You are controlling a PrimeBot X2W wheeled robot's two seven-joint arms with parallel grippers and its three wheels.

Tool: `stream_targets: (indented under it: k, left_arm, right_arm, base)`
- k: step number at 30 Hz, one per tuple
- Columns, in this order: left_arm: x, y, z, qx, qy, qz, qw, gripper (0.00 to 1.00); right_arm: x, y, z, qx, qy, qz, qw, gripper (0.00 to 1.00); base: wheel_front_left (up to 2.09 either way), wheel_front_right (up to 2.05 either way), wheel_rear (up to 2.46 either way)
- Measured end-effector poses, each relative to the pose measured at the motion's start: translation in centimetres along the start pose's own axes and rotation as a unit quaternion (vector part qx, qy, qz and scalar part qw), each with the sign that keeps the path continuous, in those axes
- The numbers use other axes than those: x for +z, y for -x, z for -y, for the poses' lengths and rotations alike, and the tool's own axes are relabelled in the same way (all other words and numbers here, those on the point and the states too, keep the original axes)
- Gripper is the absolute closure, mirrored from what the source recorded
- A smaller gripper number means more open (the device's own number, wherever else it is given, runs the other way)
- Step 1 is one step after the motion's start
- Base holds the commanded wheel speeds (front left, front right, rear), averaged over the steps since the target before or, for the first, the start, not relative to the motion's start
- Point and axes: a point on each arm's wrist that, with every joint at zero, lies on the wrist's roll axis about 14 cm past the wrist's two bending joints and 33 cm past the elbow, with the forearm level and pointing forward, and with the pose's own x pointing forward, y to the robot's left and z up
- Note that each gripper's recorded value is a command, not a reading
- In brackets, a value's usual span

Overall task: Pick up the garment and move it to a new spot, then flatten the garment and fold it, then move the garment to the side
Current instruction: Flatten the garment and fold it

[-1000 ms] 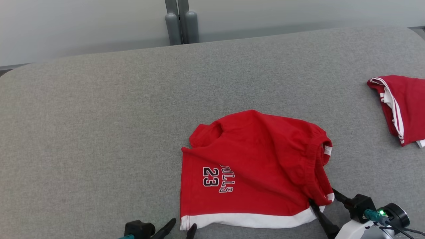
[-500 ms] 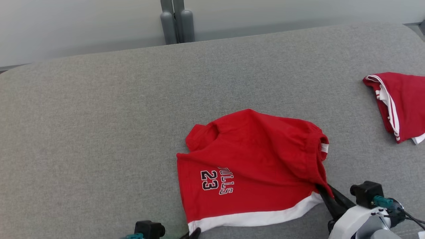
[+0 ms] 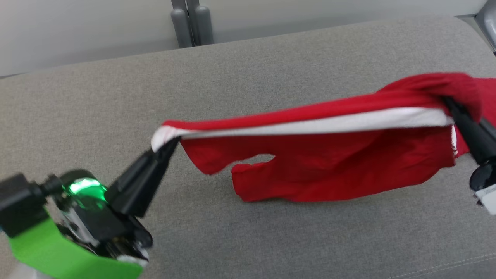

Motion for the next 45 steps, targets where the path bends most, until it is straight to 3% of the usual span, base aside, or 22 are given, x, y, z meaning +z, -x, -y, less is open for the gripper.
stream_targets:
  k: [6,11,17,20,24,29,31,34,39,45]
  left_arm:
    - [6.9,-6.1,-4.0,-0.001,-0.066,0.031,0.997,1.00]
    - [11.6,-12.7,-9.3,0.039,-0.122,0.055,0.990,1.00]
    - [16.9,-18.7,-16.7,0.105,-0.176,0.146,0.968,1.00]
    - [15.5,-19.8,-20.7,0.125,-0.188,0.156,0.961,1.00]
    - [11.2,-19.1,-26.2,0.152,-0.188,0.141,0.960,1.00]
    - [0.3,-13.3,-31.3,0.198,-0.175,0.038,0.964,1.00]
    - [-4.5,-9.5,-31.4,0.209,-0.161,-0.019,0.965,1.00]
    - [-10.2,-4.2,-29.5,0.223,-0.114,-0.079,0.965,1.00]
    - [-14.5,3.3,-24.5,0.258,-0.065,-0.129,0.955,1.00]
    - [-12.9,9.2,-19.5,0.333,-0.038,-0.102,0.937,1.00]
  right_arm:
    - [3.8,-6.7,0.7,0.016,-0.003,-0.010,1.000,1.00]
    - [5.8,-16.5,0.9,0.003,-0.005,-0.007,1.000,1.00]
    - [9.6,-27.2,-0.1,-0.020,0.033,0.076,0.996,1.00]
    - [7.2,-30.7,1.5,-0.030,0.018,0.082,0.996,1.00]
    - [-1.1,-33.8,3.5,-0.030,-0.023,0.030,0.999,1.00]
    - [-14.9,-31.2,7.1,-0.067,-0.065,-0.095,0.991,1.00]
    - [-19.6,-27.8,8.5,-0.086,-0.083,-0.148,0.982,1.00]
    - [-23.9,-21.7,10.2,-0.115,-0.116,-0.211,0.964,1.00]
    - [-25.5,-13.2,9.1,-0.132,-0.181,-0.251,0.942,1.00]
    - [-25.5,-3.7,5.5,-0.144,-0.229,-0.298,0.915,1.00]
  base:
    - [0.00,0.00,0.00]
    - [0.00,0.00,0.00]
    - [0.00,0.00,0.00]
    - [0.00,0.00,0.00]
    - [0.00,0.00,0.00]
    - [0.00,0.00,0.00]
    - [0.00,0.00,0.00]
    - [0.00,0.00,0.00]
    - [0.00,0.00,0.00]
    - [0.00,0.00,0.00]
